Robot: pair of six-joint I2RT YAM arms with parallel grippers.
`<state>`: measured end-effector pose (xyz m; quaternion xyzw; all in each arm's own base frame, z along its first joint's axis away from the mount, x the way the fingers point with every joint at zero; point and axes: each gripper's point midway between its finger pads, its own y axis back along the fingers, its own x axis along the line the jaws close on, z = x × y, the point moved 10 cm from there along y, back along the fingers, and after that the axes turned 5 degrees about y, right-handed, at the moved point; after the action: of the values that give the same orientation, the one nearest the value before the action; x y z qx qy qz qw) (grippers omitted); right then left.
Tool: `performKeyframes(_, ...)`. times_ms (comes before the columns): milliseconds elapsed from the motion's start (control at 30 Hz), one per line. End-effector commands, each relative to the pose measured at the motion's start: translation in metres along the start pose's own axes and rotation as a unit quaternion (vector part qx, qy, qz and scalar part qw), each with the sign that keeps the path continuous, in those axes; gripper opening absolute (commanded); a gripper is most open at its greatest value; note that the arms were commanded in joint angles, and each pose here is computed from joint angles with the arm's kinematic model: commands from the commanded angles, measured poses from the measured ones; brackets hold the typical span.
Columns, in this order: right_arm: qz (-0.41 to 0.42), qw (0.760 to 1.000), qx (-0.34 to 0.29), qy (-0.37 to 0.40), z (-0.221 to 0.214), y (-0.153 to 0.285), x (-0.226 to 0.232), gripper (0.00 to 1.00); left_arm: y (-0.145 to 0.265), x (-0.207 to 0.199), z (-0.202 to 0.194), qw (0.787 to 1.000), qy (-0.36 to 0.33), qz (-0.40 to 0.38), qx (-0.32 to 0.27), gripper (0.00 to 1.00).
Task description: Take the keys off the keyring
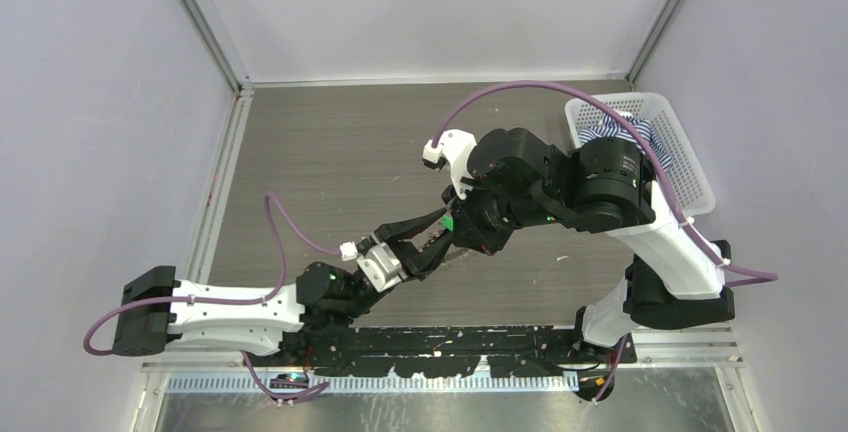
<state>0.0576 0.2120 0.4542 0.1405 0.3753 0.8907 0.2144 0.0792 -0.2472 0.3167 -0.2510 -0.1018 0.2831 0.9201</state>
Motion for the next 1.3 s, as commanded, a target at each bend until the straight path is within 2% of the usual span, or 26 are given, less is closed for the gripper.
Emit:
performKeyframes(0, 0.02, 0.999, -0.04, -0.004, 0.003, 0.014, 0.002, 0.01, -0.006, 0.002, 0.02, 0.999, 0.007, -0.002, -0.042, 0.4)
performKeyframes(233, 0.017, 0.999, -0.043, -0.005, 0.005, 0.014, 0.002, 0.01, -0.007, -0.002, 0.017, 0.999, 0.013, -0.008, -0.04, 0.39)
performKeyframes(400, 0.013, 0.999, -0.041, -0.004, 0.006, 0.013, 0.002, 0.01, -0.008, -0.005, 0.02, 0.999, 0.016, -0.014, -0.047, 0.43)
performKeyframes(733, -0.006, 0.999, -0.035, -0.009, 0.008, 0.011, 0.0, 0.01, -0.01, 0.003, 0.023, 0.998, 0.024, 0.045, -0.048, 0.46)
performKeyframes(1267, -0.044, 0.998, -0.033, -0.022, 0.013, 0.001, -0.002, 0.01, 0.0, 0.003, 0.025, 0.996, 0.031, 0.069, -0.05, 0.52)
